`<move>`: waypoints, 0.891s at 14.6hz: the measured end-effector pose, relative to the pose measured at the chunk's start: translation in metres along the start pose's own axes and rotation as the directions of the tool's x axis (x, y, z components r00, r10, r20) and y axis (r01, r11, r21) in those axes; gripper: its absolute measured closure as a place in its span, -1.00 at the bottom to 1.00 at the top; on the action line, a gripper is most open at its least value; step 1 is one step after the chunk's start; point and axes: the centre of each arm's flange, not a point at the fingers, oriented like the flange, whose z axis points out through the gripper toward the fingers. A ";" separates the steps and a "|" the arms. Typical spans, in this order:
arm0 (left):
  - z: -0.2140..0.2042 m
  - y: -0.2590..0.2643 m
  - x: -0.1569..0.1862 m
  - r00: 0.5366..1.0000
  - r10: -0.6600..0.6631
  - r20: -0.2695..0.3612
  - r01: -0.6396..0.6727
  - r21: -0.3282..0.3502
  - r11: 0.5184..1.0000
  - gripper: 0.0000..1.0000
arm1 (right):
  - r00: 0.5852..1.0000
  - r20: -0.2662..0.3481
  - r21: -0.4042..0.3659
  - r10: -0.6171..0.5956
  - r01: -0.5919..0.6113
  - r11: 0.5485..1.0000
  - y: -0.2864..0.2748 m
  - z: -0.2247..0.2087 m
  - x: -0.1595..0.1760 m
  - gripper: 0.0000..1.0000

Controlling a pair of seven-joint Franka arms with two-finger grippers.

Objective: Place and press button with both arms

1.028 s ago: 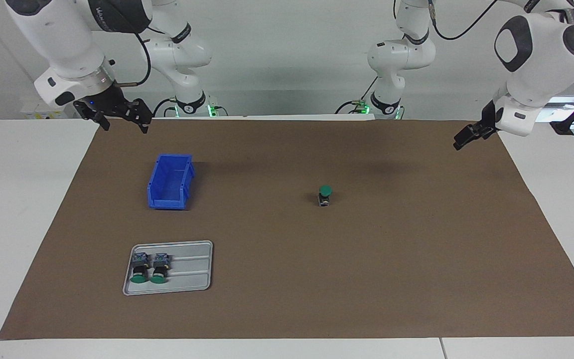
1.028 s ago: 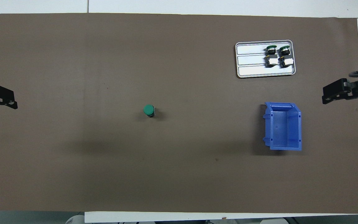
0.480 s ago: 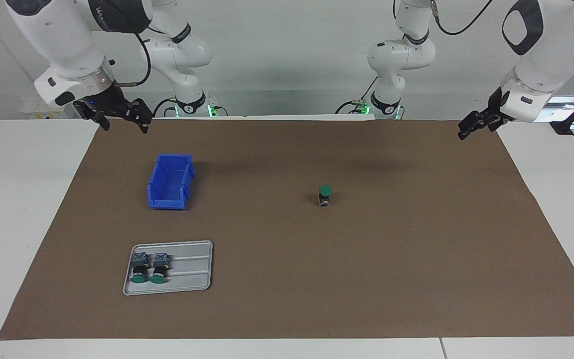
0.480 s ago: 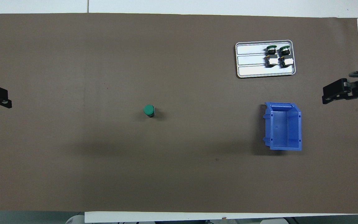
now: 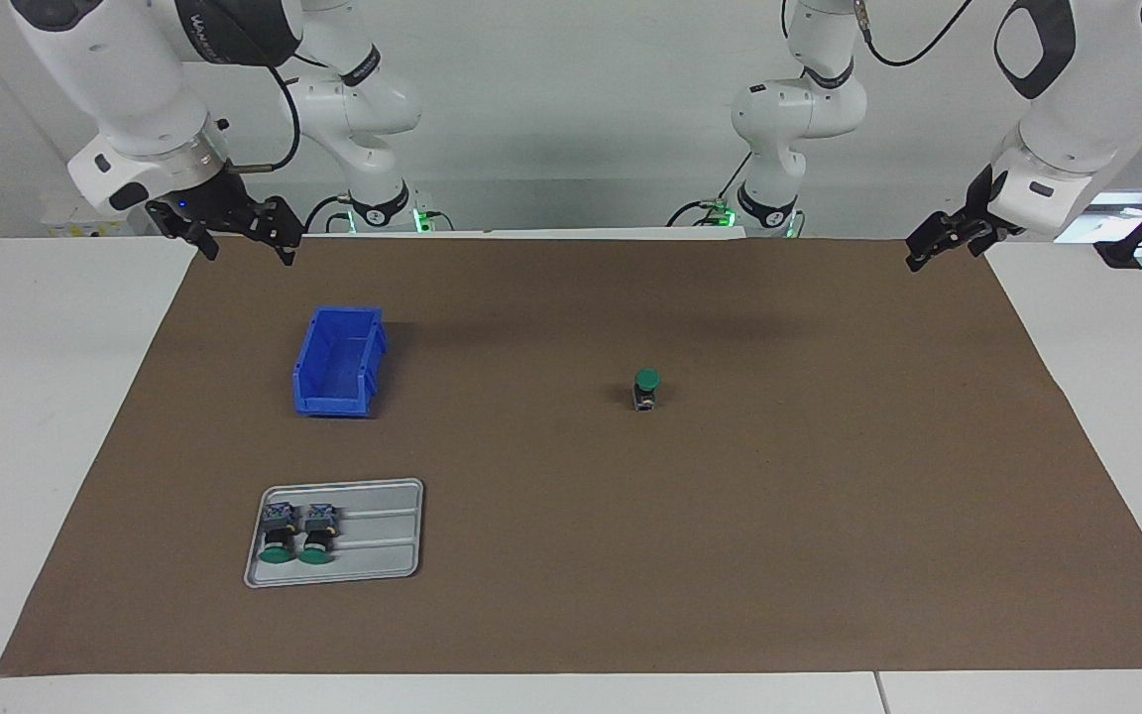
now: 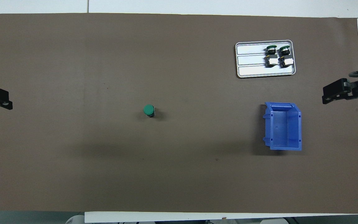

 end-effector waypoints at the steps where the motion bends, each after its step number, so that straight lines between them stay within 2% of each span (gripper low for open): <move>1: -0.001 0.000 -0.001 1.000 0.006 0.000 -0.006 0.000 1.000 -1.00 | 1.000 0.000 0.000 0.000 0.000 1.000 0.000 0.000 0.000 -1.00; 9: -0.004 0.000 -0.005 1.000 0.009 -0.003 -0.009 0.001 1.000 -1.00 | 1.000 0.000 0.000 0.000 0.000 1.000 0.000 0.000 0.000 -1.00; 13: -0.007 0.001 -0.002 0.999 0.011 -0.033 -0.011 -0.004 1.000 -1.00 | 1.000 0.000 0.000 0.000 0.000 1.000 0.000 0.000 0.000 -1.00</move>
